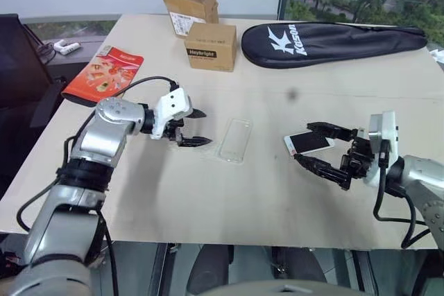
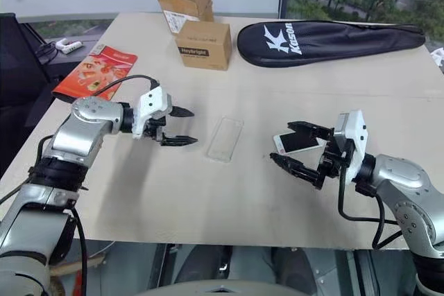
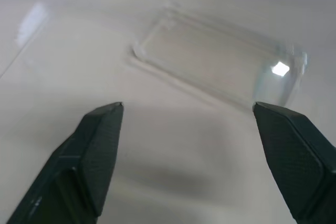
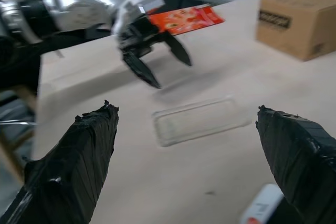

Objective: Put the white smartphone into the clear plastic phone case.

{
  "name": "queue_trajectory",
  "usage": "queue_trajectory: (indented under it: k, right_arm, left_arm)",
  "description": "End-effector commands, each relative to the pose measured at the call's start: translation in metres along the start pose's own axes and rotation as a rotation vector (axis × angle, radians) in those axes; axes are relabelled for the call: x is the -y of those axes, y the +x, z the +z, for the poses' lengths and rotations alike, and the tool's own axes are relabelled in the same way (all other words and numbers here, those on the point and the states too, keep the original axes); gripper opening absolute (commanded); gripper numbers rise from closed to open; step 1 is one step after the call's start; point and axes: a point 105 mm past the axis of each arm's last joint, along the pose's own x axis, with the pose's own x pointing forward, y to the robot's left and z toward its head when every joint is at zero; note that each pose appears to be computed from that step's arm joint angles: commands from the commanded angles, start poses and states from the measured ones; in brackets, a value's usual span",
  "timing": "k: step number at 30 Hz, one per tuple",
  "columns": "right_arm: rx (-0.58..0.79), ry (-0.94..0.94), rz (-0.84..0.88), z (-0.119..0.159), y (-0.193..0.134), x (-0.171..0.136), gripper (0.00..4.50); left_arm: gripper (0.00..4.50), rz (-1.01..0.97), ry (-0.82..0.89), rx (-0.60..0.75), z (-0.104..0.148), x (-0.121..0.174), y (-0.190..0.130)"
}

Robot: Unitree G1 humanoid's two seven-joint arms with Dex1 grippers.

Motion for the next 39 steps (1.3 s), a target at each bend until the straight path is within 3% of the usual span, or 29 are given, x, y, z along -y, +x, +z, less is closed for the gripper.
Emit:
queue_trajectory:
  k: [1, 5, 20, 39]
  right_arm:
    - [-0.021, -0.024, 0.040, 0.003, 0.002, -0.012, 4.50]
    - [-0.010, -0.028, 0.023, 0.003, 0.003, -0.012, 4.50]
    - [0.007, -0.042, -0.021, 0.001, -0.001, -0.011, 4.50]
    - [0.020, -0.060, -0.032, 0.002, 0.002, -0.008, 4.50]
  left_arm:
    - [4.09, -0.093, 0.152, 0.023, 0.007, -0.003, 0.005]
    - [4.09, -0.165, 0.312, 0.024, 0.010, -0.003, 0.013]
    - [4.09, -0.266, 0.484, -0.041, 0.000, 0.006, 0.032]
    - [4.09, -0.009, 0.386, 0.202, 0.029, 0.013, 0.091]
